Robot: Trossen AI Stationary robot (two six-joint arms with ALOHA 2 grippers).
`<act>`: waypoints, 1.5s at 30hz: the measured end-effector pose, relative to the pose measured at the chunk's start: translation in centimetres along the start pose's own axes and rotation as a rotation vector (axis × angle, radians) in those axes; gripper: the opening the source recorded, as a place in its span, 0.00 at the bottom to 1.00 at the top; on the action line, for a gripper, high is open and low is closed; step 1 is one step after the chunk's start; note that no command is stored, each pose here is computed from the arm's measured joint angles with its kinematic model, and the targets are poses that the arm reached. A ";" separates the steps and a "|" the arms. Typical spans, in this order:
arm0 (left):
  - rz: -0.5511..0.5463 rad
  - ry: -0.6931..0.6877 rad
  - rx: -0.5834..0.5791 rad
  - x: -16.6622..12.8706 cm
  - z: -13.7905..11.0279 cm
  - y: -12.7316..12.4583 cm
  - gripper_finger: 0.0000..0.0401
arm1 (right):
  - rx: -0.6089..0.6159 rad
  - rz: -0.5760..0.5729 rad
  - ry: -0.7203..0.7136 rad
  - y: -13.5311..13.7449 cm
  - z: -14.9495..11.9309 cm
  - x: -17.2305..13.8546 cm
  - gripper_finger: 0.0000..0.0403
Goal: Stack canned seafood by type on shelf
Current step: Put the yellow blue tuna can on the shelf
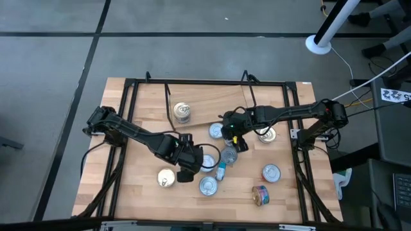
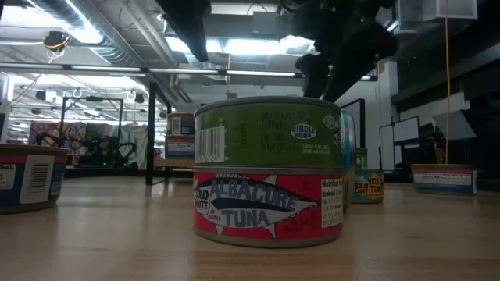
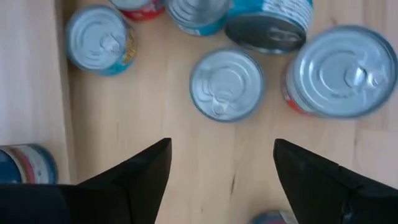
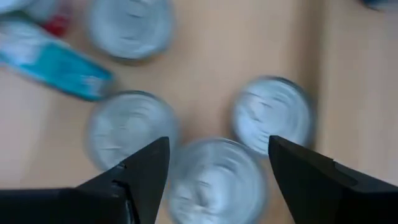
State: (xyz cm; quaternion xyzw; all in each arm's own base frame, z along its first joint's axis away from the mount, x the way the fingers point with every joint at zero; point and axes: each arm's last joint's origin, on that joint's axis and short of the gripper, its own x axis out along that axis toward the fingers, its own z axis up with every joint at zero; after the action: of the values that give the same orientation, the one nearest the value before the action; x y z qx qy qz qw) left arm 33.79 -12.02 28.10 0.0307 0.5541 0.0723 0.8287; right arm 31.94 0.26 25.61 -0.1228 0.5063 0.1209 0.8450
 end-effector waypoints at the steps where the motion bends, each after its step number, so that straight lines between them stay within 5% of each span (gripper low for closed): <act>1: 0.004 0.013 0.014 0.0 -0.2 -0.1 0.69 | -0.013 0.041 -0.015 0.1 0.0 0.0 0.68; 10: 0.044 0.075 0.059 -0.1 -0.8 0.3 0.69 | -0.089 0.337 -0.173 1.1 0.8 -0.2 0.68; 22: 0.056 0.088 0.088 0.0 -0.9 0.4 0.69 | -0.586 0.246 -0.214 6.4 2.5 0.1 0.68; 38: 0.053 0.054 0.026 0.0 -0.6 0.3 0.69 | -0.660 0.252 -0.143 9.7 3.3 5.6 0.68; 45: 0.043 0.032 0.012 0.0 -0.5 0.1 0.69 | -0.681 0.236 -0.173 9.5 3.6 5.8 0.68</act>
State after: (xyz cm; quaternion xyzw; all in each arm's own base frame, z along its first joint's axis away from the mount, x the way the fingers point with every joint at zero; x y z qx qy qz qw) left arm 33.37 -11.94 27.95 0.0466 0.5668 0.0872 0.8179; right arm 34.42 10.87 21.31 -0.3272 0.3742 0.3889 0.7757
